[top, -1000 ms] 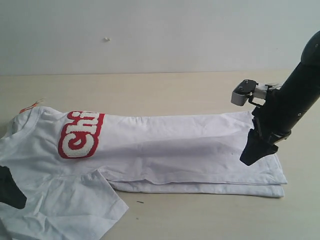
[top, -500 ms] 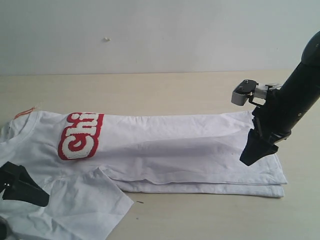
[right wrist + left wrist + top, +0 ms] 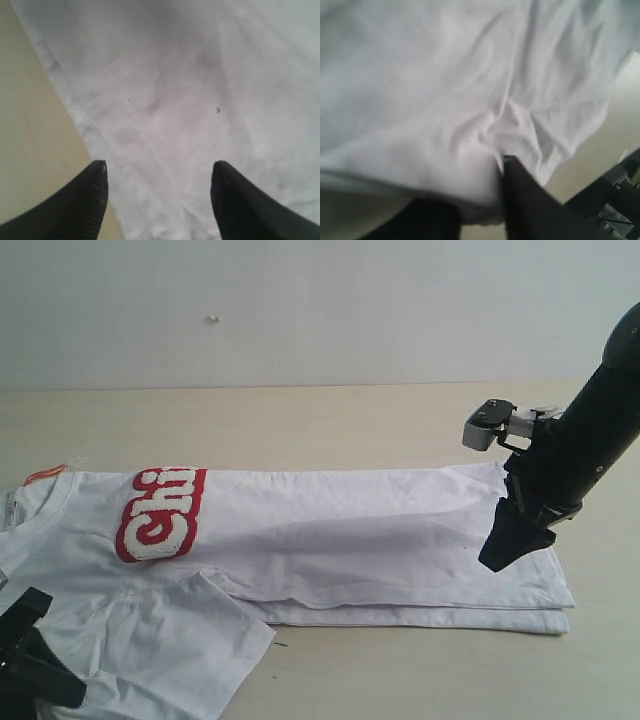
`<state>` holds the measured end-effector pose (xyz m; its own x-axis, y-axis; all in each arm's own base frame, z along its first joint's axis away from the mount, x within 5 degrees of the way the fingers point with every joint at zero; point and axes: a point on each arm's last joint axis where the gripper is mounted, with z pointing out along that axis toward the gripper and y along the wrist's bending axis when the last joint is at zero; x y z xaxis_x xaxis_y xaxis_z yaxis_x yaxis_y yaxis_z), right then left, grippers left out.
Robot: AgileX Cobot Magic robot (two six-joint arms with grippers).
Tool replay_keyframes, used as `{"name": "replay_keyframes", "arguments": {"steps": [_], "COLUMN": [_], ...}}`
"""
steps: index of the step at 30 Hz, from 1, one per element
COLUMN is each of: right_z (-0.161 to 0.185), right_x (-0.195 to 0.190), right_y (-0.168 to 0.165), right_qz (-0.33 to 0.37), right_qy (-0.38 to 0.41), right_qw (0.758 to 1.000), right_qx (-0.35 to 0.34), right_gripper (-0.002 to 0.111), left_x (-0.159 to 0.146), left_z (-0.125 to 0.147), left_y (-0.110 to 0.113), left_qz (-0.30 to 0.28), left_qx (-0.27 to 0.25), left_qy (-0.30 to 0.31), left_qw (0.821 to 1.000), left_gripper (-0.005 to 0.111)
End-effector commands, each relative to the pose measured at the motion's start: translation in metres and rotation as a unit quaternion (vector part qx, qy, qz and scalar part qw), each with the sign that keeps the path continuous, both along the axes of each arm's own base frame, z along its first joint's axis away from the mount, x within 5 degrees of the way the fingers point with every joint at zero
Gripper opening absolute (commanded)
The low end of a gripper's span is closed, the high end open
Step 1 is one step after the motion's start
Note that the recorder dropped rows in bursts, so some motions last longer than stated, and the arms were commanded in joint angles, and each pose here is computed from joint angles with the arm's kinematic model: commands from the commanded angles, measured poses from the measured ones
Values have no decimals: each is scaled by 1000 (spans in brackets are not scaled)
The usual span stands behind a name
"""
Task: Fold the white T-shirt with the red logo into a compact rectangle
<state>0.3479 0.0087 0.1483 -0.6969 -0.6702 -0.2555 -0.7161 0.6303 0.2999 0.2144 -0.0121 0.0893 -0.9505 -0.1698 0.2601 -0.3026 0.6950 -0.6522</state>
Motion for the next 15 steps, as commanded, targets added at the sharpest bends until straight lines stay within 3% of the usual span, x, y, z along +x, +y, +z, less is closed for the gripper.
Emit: {"name": "replay_keyframes", "arguments": {"steps": [1, 5, 8, 15], "right_z": [1, 1, 1, 1], "right_x": [0, 0, 0, -1], "right_y": [1, 1, 1, 1], "right_qz": [-3, -3, -3, 2], "right_qy": [0, 0, 0, 2], "right_qw": [1000, 1000, 1000, 1000], "right_qx": [13, 13, 13, 15], "right_gripper": [59, 59, 59, 59], "left_x": [2, 3, 4, 27], "left_z": [-5, 3, 19, 30], "left_y": [2, -3, -11, -16], "left_qz": [11, 4, -28, 90], "left_qx": [16, -34, -121, -186], "left_qy": [-9, 2, 14, -40], "left_qw": [1000, 999, 992, 978], "left_gripper": [2, 3, 3, 3]}}
